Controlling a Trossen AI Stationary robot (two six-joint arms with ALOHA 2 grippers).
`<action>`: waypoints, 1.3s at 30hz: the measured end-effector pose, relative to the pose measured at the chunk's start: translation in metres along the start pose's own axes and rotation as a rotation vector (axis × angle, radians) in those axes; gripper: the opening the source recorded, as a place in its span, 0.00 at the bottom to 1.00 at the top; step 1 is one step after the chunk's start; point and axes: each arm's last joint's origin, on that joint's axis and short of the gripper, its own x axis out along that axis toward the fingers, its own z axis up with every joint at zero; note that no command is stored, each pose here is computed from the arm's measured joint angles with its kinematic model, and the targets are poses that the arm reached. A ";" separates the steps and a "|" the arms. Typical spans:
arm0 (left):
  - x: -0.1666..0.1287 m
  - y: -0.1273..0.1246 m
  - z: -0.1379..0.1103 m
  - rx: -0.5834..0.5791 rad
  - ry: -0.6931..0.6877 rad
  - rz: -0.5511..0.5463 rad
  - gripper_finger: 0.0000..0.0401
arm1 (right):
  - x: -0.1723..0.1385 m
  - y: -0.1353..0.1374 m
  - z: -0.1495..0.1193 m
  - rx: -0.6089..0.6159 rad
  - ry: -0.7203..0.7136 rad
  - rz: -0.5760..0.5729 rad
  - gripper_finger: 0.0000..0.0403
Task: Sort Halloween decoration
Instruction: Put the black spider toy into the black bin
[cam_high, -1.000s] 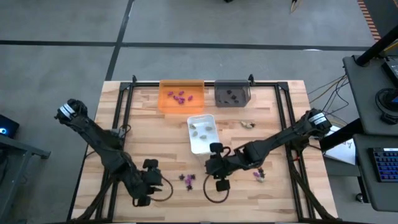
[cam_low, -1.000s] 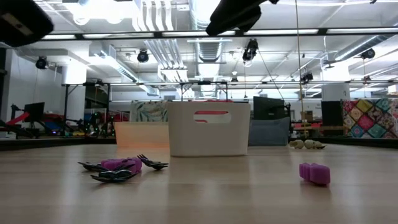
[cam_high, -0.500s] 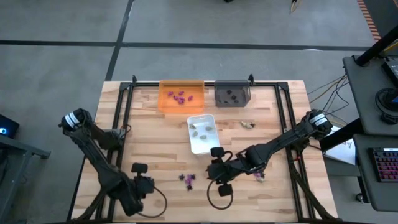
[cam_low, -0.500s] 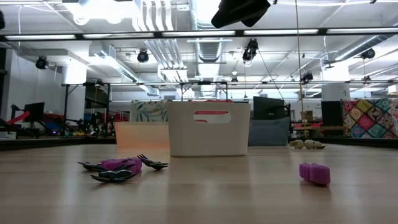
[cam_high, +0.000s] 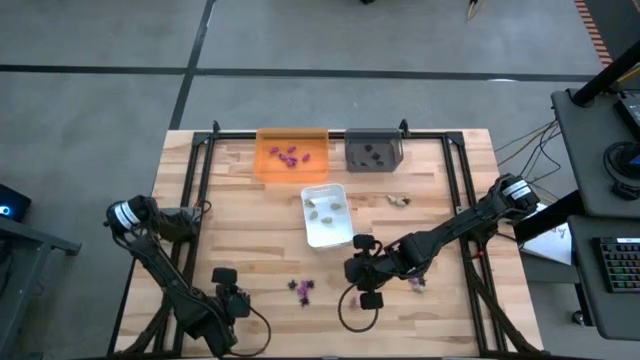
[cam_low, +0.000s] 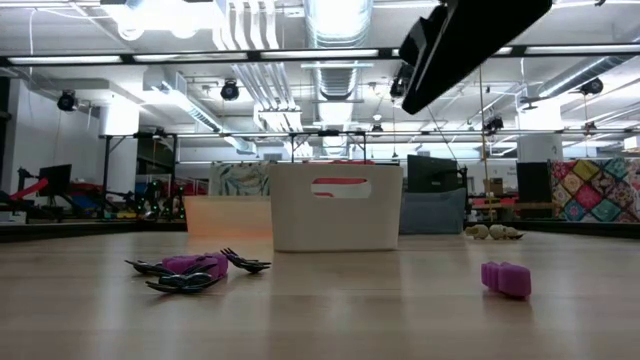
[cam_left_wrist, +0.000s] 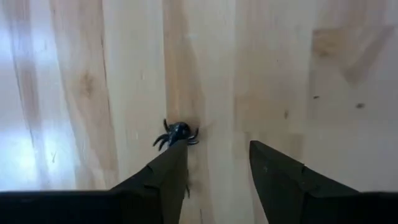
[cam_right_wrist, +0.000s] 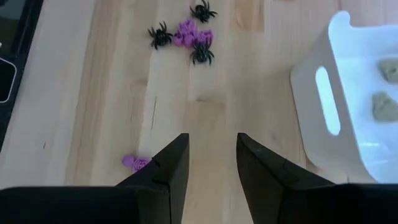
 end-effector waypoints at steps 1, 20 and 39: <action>0.002 0.001 -0.001 0.005 0.013 0.019 0.39 | -0.001 -0.001 -0.002 0.009 -0.001 -0.002 0.31; 0.018 0.004 -0.006 0.057 0.009 0.074 0.33 | 0.001 -0.009 -0.024 0.058 -0.062 -0.018 0.30; 0.031 0.007 -0.011 0.044 -0.028 0.075 0.25 | 0.001 -0.008 -0.022 0.066 -0.081 -0.011 0.30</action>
